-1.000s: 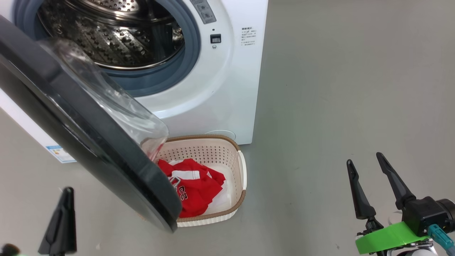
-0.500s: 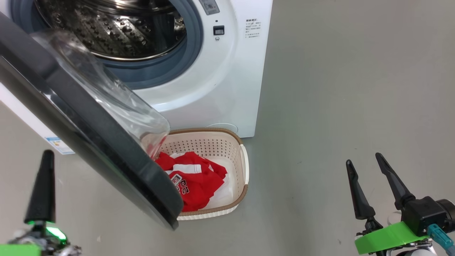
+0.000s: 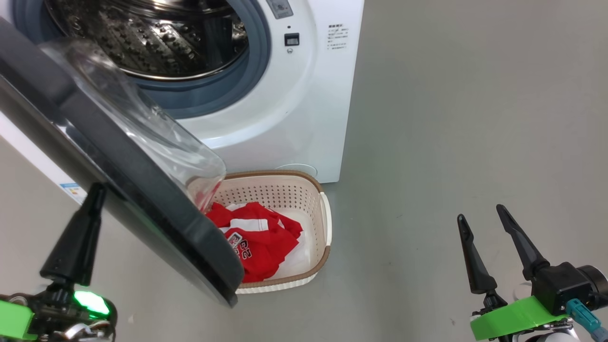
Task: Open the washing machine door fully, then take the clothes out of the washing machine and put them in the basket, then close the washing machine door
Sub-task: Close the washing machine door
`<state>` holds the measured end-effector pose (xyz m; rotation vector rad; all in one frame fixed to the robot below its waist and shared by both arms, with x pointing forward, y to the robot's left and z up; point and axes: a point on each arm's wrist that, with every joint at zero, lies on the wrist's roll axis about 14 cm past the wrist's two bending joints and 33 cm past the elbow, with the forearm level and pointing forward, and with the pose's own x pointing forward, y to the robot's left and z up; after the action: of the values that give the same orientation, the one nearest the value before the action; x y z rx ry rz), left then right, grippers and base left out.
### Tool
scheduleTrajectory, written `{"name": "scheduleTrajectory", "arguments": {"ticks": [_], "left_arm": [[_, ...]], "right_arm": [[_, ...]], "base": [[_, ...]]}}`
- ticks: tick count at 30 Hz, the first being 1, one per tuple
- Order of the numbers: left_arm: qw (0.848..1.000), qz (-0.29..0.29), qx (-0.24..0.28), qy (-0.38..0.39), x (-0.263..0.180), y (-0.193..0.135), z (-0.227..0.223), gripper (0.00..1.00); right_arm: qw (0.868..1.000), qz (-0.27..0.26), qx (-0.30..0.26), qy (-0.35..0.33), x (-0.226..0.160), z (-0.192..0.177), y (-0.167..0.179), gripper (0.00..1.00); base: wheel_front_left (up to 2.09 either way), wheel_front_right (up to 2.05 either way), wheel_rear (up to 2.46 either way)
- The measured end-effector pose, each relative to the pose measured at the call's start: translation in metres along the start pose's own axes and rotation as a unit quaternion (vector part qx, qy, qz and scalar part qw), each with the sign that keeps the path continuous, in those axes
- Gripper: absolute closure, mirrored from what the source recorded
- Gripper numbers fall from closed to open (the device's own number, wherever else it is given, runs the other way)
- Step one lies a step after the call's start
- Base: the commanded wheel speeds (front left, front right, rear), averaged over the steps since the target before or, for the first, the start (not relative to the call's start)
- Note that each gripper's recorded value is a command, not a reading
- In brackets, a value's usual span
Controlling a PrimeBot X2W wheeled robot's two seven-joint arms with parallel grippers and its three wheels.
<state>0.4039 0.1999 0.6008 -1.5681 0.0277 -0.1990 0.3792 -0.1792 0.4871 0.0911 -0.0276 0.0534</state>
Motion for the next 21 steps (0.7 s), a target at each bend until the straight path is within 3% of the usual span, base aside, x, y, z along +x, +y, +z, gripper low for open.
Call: {"name": "scheduleTrajectory", "arguments": {"ticks": [21], "left_arm": [[0.998,-0.008,-0.014,0.059,0.034,-0.001,-0.033,1.00]], "right_arm": [[1.000,-0.019,0.002,0.009,-0.001,-0.006,-0.012,0.00]], "base": [[0.00,0.00,0.00]]}}
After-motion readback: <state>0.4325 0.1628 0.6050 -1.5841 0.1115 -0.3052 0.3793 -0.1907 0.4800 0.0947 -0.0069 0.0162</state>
